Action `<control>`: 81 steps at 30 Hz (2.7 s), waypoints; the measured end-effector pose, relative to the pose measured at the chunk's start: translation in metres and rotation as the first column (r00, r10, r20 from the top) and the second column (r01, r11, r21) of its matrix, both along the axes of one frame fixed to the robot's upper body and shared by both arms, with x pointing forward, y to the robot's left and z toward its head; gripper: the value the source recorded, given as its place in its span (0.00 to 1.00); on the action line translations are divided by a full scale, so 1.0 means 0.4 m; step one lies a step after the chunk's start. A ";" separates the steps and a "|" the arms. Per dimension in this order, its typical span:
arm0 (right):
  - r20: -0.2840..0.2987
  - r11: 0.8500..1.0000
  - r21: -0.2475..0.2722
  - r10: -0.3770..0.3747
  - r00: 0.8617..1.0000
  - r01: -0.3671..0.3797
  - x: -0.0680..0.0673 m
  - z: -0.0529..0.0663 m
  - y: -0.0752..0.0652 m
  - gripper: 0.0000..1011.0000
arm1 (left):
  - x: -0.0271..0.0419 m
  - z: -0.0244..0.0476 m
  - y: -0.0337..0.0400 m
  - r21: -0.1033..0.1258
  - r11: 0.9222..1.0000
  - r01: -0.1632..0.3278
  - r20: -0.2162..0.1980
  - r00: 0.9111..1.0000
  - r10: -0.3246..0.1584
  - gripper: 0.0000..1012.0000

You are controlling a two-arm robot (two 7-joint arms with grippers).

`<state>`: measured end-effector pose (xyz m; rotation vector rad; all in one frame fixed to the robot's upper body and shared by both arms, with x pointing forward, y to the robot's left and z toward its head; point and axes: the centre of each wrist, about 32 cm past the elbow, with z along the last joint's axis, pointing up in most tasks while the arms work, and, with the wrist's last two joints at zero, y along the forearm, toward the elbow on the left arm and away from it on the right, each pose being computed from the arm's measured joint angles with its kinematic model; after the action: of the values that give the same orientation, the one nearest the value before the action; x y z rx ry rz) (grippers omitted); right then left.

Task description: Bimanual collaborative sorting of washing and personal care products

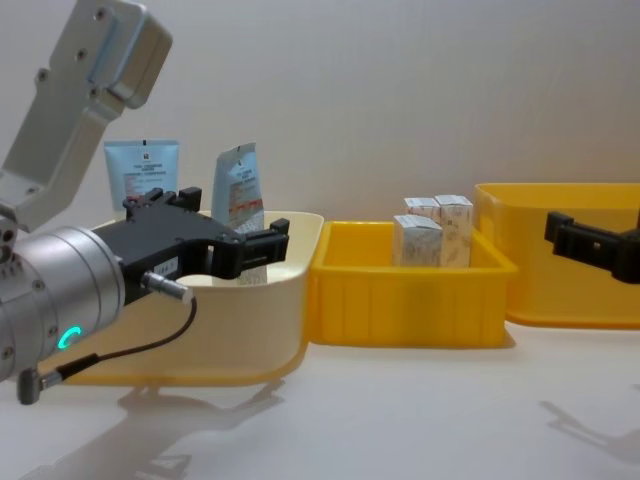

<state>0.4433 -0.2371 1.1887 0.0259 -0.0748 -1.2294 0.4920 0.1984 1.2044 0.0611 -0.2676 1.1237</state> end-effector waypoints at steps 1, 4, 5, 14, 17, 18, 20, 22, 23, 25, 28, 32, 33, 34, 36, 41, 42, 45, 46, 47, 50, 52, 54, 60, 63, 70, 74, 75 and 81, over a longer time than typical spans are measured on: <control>0.000 1.000 0.000 0.000 1.000 0.000 0.000 0.000 0.000 0.99 | 0.000 0.000 0.000 0.000 1.000 0.000 0.000 1.000 0.000 0.99; -0.004 1.000 -0.002 0.005 1.000 -0.005 0.004 0.005 0.002 0.99 | 0.000 0.000 0.000 0.000 1.000 0.000 0.000 1.000 0.000 0.99; -0.008 1.000 -0.004 0.008 1.000 -0.008 0.005 0.006 0.003 0.99 | 0.000 0.000 0.000 0.000 1.000 0.000 0.000 1.000 0.000 0.99; -0.071 0.998 -0.025 0.055 0.996 -0.057 0.037 0.056 0.016 0.99 | 0.000 0.000 0.000 0.000 1.000 0.000 0.000 1.000 0.000 0.99; -0.105 0.997 -0.034 0.072 0.992 -0.076 0.052 0.079 0.024 0.99 | 0.000 0.000 0.000 0.000 1.000 0.000 0.000 1.000 0.000 0.99; -0.113 0.996 -0.035 0.077 0.991 -0.081 0.057 0.085 0.027 0.99 | 0.000 0.000 0.000 0.000 1.000 0.000 0.000 1.000 0.000 0.99; -0.135 0.995 -0.039 0.088 0.987 -0.094 0.071 0.103 0.036 0.99 | 0.000 0.000 0.000 0.000 1.000 0.000 0.000 1.000 0.000 0.99; -0.159 0.994 -0.042 0.096 0.983 -0.103 0.087 0.120 0.046 0.99 | 0.000 0.000 0.000 0.000 1.000 0.000 0.000 1.000 0.000 0.99; -0.159 0.994 -0.042 0.096 0.983 -0.103 0.087 0.120 0.046 0.99 | 0.000 0.000 0.000 0.000 1.000 0.000 0.000 1.000 0.000 0.99; -0.174 0.993 -0.044 0.100 0.980 -0.109 0.099 0.135 0.055 0.99 | 0.000 0.000 0.000 0.000 1.000 0.000 0.000 1.000 0.000 0.99; -0.188 0.993 -0.046 0.101 0.977 -0.112 0.114 0.153 0.068 0.99 | 0.000 0.000 0.000 0.000 1.000 0.000 0.000 1.000 0.000 0.99; -0.187 0.994 -0.051 0.085 0.979 -0.096 0.136 0.177 0.091 0.99 | 0.000 0.000 0.000 0.000 1.000 0.000 0.000 1.000 0.000 0.99; -0.188 0.994 -0.054 0.080 0.979 -0.091 0.139 0.180 0.094 0.99 | 0.000 0.000 0.000 0.000 1.000 0.000 0.000 1.000 0.000 0.99; -0.187 0.995 -0.054 0.078 0.979 -0.089 0.142 0.183 0.098 0.99 | 0.000 0.000 0.000 0.000 1.000 0.000 0.000 1.000 0.000 0.99; -0.190 0.995 -0.063 0.065 0.980 -0.079 0.151 0.192 0.108 0.99 | 0.000 0.000 0.000 0.000 1.000 0.000 0.000 1.000 0.000 0.99; -0.209 0.994 -0.088 0.041 0.977 -0.060 0.170 0.208 0.127 0.99 | 0.000 0.000 0.000 0.000 1.000 0.000 0.000 1.000 0.000 0.99; -0.219 0.994 -0.097 0.034 0.975 -0.056 0.178 0.212 0.134 0.99 | 0.000 0.000 0.000 0.000 1.000 0.000 0.000 1.000 0.000 0.99; -0.237 0.993 -0.108 0.021 0.971 -0.048 0.189 0.218 0.143 0.99 | 0.000 0.000 0.000 0.000 1.000 0.000 0.000 1.000 0.000 0.99; -0.248 0.993 -0.113 0.013 0.969 -0.043 0.198 0.222 0.149 0.99 | 0.000 0.000 0.000 0.000 1.000 0.000 0.000 1.000 0.000 0.99; -0.254 0.993 -0.115 0.010 0.967 -0.040 0.203 0.223 0.151 0.99 | 0.000 0.000 0.000 0.000 1.000 0.000 0.000 1.000 0.000 0.99; -0.280 0.992 -0.123 -0.003 0.960 -0.033 0.220 0.229 0.161 0.99 | 0.000 0.000 0.000 0.000 1.000 0.000 0.000 1.000 0.000 0.99; -0.291 0.992 -0.126 -0.009 0.957 -0.029 0.232 0.231 0.166 0.99 | 0.000 0.000 0.000 0.000 1.000 0.000 0.000 1.000 0.000 0.99; -0.308 0.991 -0.130 -0.016 0.951 -0.025 0.245 0.235 0.173 0.99 | 0.000 0.000 0.000 0.000 1.000 0.000 0.000 1.000 0.000 0.99; -0.343 0.991 -0.132 -0.025 0.939 -0.021 0.281 0.245 0.191 0.99 | 0.000 0.000 0.000 0.000 1.000 0.000 0.000 1.000 0.000 0.99; -0.361 0.992 -0.126 -0.028 0.932 -0.019 0.297 0.247 0.196 0.99 | 0.000 0.000 0.000 0.000 1.000 0.000 0.000 1.000 0.000 0.99; -0.395 0.995 -0.095 -0.021 0.918 -0.018 0.333 0.254 0.206 0.99 | 0.000 0.000 0.000 0.000 1.000 0.000 0.000 1.000 0.000 0.99; -0.419 0.997 -0.080 -0.015 0.908 -0.021 0.353 0.250 0.212 0.99 | 0.000 0.000 0.000 0.000 1.000 0.000 0.000 1.000 0.000 0.99; -0.422 0.997 -0.078 -0.014 0.906 -0.021 0.356 0.249 0.213 0.99 | 0.000 0.000 0.000 0.000 1.000 0.000 0.000 1.000 0.000 0.99; -0.449 0.998 -0.061 -0.003 0.893 -0.028 0.377 0.241 0.223 0.99 | 0.000 0.000 0.000 0.000 1.000 0.000 0.000 1.000 0.000 0.99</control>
<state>0.5942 -0.1480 1.2852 -0.3167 0.2900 -1.1924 0.4920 0.1984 1.2044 0.0612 -0.2676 1.1237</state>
